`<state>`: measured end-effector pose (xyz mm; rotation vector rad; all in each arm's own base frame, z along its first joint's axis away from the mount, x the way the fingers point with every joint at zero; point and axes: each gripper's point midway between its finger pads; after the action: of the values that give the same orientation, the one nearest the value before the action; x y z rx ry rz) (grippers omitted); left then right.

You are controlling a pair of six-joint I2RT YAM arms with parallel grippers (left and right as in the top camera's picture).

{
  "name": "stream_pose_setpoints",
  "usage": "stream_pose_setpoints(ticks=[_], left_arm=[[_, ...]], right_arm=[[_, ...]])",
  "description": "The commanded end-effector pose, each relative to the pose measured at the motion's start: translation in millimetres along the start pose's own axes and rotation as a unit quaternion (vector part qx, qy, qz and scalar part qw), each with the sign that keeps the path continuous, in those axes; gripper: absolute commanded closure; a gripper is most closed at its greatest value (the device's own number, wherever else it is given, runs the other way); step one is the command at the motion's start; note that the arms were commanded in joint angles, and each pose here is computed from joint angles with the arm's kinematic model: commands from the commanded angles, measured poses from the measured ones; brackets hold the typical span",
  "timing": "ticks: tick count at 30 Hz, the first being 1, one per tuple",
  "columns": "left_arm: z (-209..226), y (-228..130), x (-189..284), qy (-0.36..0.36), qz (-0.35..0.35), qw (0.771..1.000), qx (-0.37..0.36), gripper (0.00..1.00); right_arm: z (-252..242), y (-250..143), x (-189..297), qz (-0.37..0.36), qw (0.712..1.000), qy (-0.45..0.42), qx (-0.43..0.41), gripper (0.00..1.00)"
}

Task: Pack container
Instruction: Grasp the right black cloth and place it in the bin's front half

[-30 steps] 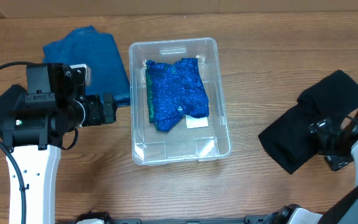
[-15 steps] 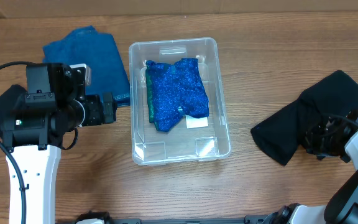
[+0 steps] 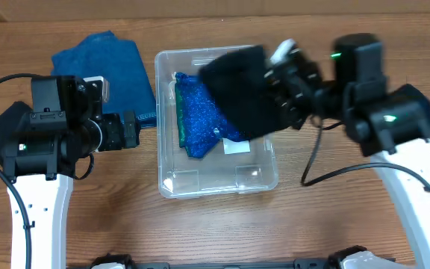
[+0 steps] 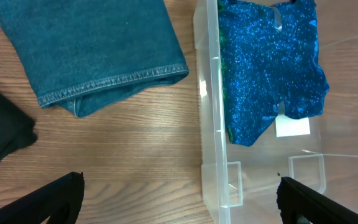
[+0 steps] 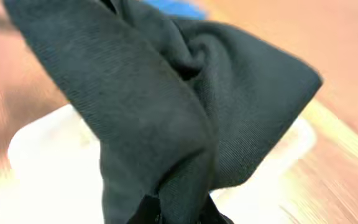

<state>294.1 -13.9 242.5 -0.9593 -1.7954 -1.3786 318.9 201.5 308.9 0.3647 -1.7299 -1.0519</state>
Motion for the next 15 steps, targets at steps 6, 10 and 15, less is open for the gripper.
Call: stream_pose_setpoints(ticks=[6,10,15], left_arm=[[-1,6,4,0.002,-0.009,1.000,-0.008,0.00],[-1,6,4,0.002,-0.009,1.000,-0.008,0.00],[-1,6,4,0.002,-0.010,1.000,-0.008,0.00]], right_arm=[[75,-88,-95,0.217,0.951,0.167,0.144,0.96],[93,-105,-106,0.247,0.937,0.201,0.143,0.96],[86,-128,-125,0.277,0.927,0.199,0.154,0.77]])
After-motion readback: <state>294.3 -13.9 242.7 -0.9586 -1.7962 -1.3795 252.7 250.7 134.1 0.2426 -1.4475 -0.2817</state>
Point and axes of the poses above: each gripper's point midway between its finger pads, its own x axis back along the fingers, its own z axis along the line the jaws close on, y = z × x, and after that the axes turned 3 degrees about x, right-handed
